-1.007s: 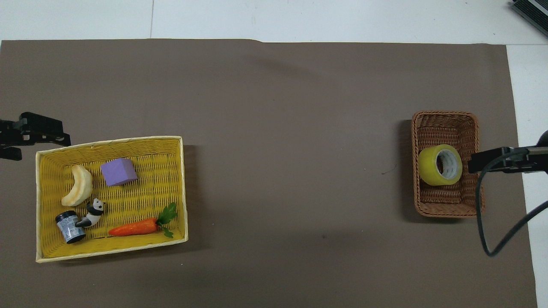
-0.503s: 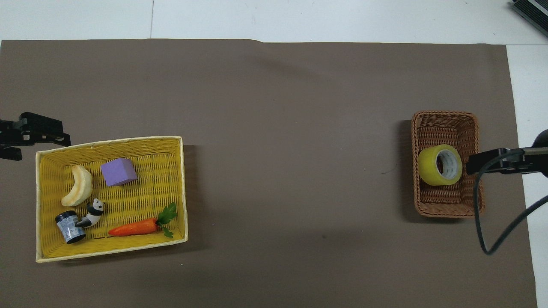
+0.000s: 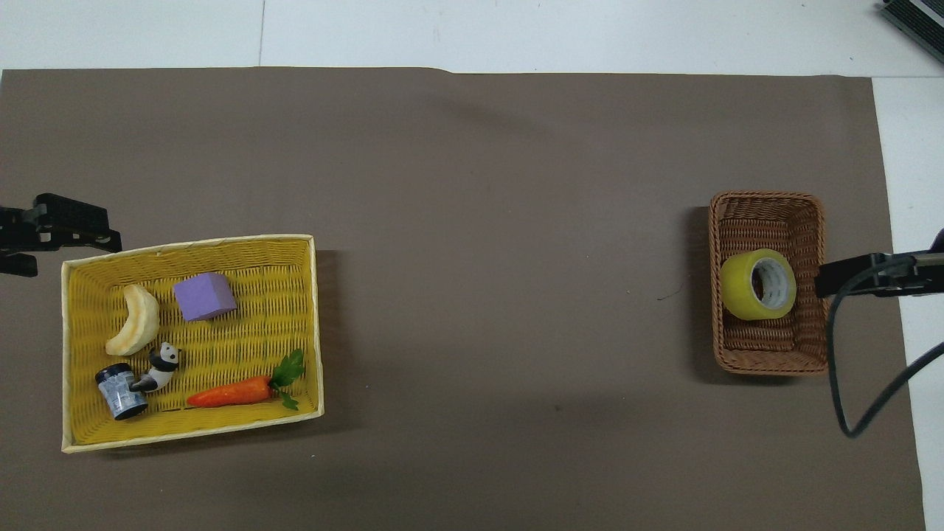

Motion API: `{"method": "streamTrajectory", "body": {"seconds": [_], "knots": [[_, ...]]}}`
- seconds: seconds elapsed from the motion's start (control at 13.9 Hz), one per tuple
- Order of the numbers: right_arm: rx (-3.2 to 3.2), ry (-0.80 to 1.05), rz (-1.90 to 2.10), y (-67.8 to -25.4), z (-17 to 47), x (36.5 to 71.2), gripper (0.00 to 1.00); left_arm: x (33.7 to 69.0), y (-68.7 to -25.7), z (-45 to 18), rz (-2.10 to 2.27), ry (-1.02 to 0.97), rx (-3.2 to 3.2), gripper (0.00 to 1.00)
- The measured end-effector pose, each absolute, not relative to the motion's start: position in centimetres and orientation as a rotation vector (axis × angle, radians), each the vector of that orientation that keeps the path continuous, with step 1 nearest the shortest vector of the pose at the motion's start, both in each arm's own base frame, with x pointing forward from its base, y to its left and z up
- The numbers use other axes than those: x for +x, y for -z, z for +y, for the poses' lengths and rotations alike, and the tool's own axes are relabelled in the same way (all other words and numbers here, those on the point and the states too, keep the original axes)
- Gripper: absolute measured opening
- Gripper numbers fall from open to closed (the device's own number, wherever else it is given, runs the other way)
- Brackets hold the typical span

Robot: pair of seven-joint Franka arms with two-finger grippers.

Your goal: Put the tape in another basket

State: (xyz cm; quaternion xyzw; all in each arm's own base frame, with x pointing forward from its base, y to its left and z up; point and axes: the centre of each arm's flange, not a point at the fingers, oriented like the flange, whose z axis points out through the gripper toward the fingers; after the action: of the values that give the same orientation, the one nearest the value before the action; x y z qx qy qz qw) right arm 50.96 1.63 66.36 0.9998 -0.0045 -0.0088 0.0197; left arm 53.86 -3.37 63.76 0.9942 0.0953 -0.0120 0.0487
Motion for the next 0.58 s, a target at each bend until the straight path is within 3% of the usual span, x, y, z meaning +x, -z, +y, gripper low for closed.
{"method": "streamTrajectory", "body": {"seconds": [0.58], "knots": [[3.113, 0.025, -0.013, -66.43, 1.57, 50.96, 1.0, 53.86, -63.76, -3.37, 0.29, 0.037, 3.03, 1.0]]}}
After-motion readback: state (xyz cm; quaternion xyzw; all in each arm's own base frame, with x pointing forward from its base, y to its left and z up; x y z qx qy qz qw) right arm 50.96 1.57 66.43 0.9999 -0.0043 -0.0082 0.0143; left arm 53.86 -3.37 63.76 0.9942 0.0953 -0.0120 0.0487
